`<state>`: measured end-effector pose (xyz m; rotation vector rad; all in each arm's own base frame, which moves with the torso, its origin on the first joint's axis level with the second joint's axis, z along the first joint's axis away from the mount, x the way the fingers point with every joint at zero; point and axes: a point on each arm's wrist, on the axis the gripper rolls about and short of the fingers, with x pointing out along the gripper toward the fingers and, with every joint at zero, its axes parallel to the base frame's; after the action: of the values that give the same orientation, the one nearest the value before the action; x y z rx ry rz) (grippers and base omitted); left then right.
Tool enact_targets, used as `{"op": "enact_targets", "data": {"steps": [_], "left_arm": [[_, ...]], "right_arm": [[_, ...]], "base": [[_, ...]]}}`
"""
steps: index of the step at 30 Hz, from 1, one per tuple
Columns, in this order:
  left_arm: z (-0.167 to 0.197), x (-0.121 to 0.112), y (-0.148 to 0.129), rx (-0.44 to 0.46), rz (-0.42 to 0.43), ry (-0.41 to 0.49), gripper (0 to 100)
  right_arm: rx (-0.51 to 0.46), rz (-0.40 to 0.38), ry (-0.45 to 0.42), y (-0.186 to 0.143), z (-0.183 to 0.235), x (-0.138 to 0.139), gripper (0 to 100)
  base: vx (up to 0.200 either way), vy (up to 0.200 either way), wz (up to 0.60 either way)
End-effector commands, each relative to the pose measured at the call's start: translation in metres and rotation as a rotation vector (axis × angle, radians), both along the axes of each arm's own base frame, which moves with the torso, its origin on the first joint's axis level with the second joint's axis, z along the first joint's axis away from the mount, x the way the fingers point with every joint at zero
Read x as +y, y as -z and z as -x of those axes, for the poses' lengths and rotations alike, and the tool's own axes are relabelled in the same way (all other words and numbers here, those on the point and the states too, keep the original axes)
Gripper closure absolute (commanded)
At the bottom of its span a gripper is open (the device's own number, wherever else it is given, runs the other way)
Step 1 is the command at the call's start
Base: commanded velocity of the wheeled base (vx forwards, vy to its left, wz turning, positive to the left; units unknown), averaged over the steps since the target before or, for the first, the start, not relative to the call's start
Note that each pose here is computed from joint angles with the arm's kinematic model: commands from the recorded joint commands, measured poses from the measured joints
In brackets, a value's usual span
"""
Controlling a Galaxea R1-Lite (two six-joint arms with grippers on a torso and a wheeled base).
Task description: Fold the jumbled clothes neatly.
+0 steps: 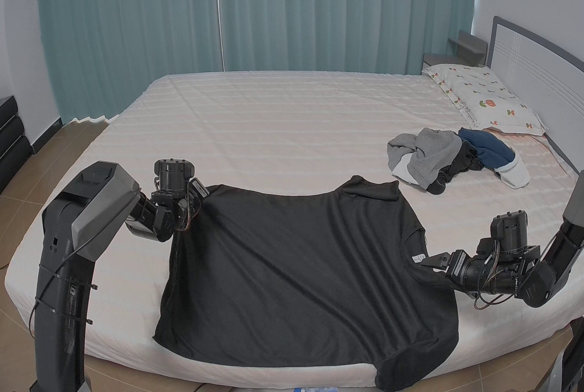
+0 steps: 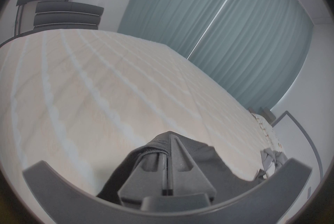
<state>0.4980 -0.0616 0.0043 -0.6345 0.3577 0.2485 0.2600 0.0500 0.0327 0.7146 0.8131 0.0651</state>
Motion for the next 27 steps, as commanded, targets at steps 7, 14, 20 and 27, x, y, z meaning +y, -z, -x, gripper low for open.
{"op": "enact_targets", "data": {"steps": [7,14,20,27], "left_arm": [[-0.023,0.030,0.018,0.004,-0.043,-0.048,100],[-0.022,0.032,0.025,0.021,-0.043,-0.051,100],[-0.021,0.031,0.024,0.024,-0.044,-0.051,100],[-0.019,0.030,0.024,0.048,-0.051,-0.054,100]], "right_arm": [[-0.045,0.006,0.023,0.004,-0.007,0.001,0],[-0.152,0.019,0.068,0.007,-0.027,0.002,0],[-0.208,0.047,0.100,0.018,-0.088,-0.001,0],[-0.241,0.165,0.019,0.055,-0.141,0.003,0]], "base": [[0.000,0.000,0.00],[0.000,0.000,0.00],[0.000,0.000,0.00],[0.000,0.000,0.00]]}}
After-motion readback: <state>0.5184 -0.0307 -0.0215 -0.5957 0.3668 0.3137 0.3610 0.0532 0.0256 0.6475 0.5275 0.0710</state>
